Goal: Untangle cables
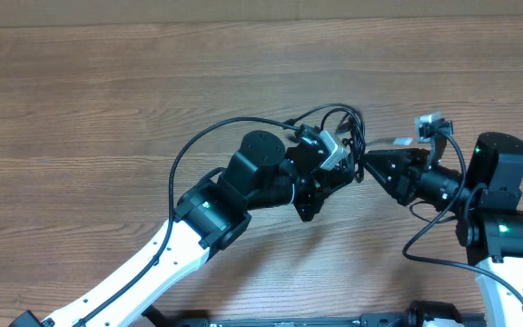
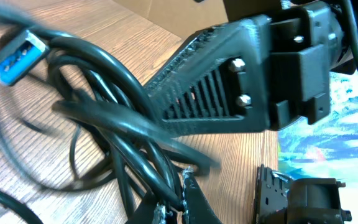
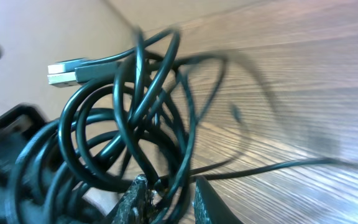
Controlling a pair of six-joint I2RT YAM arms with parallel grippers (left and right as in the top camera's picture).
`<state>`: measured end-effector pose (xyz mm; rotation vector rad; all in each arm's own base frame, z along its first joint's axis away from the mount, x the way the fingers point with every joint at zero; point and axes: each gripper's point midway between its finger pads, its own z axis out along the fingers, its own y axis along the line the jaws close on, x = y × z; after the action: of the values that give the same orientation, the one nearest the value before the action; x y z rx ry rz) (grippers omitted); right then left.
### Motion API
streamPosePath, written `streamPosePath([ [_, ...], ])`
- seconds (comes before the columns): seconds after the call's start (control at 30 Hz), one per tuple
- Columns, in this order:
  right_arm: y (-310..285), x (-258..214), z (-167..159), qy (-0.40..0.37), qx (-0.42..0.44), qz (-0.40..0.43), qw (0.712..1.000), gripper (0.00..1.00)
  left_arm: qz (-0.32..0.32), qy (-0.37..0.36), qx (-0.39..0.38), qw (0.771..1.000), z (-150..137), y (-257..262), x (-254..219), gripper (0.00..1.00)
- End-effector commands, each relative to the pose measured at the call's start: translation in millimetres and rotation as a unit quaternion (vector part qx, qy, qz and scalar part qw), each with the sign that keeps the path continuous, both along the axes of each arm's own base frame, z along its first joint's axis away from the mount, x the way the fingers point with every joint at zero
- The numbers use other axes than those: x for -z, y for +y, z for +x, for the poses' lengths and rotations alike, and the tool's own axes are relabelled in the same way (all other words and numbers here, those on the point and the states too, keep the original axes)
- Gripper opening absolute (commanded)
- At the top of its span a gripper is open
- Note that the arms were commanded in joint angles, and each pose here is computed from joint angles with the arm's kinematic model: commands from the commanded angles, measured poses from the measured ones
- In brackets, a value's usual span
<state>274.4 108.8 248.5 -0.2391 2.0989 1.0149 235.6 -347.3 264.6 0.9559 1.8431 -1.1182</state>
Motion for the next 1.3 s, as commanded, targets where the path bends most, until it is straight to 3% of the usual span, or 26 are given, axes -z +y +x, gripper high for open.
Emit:
streamPosePath([
  [0.0, -16.1, 8.8, 12.5, 0.032, 0.071, -0.013, 0.997, 0.19, -0.022, -0.037, 0.056, 0.998, -17.6, -7.4, -19.1, 0.04],
  [0.37, -14.4, 6.2, 11.3, 0.076, 0.093, 0.031, 0.992, 0.24, -0.035, -0.079, 0.001, 0.996, 13.7, 27.9, -43.2, 0.04],
  [0.43, -13.4, 1.7, 10.6, 0.075, 0.092, 0.037, 0.992, 0.3, -0.037, -0.084, -0.013, 0.996, 20.8, 36.3, -47.4, 0.04],
  [0.5, -12.4, -5.4, 9.9, 0.067, 0.089, 0.04, 0.993, 0.45, -0.039, -0.087, -0.021, 0.995, 25.1, 42.6, -50.5, 0.04],
  [0.63, -7.5, -28.3, 6.2, 0.038, 0.072, 0.05, 0.995, 0.64, -0.039, -0.088, -0.024, 0.995, 27.9, 46.2, -50.9, 0.04],
  [0.73, -6.0, -45.2, 3.8, 0.021, 0.068, 0.057, 0.996, 0.69, -0.036, -0.105, -0.016, 0.994, 26.7, 45.7, -51.3, 0.04],
  [0.9, -4.0, -69.2, 0.2, 0.004, 0.068, 0.073, 0.995, 0.71, -0.031, -0.125, -0.005, 0.992, 25.4, 45.2, -51.6, 0.04],
  [1.03, -1.4, -76.9, -0.7, 0.02, 0.07, 0.105, 0.992, 0.7, -0.022, -0.183, 0.031, 0.982, 18.7, 42.7, -53.2, 0.04],
  [1.27, 7.0, -86.8, -6.8, 0.067, 0.058, 0.165, 0.982, 0.59, -0.028, -0.266, 0.08, 0.96, 8.2, 38.2, -63.0, 0.04],
])
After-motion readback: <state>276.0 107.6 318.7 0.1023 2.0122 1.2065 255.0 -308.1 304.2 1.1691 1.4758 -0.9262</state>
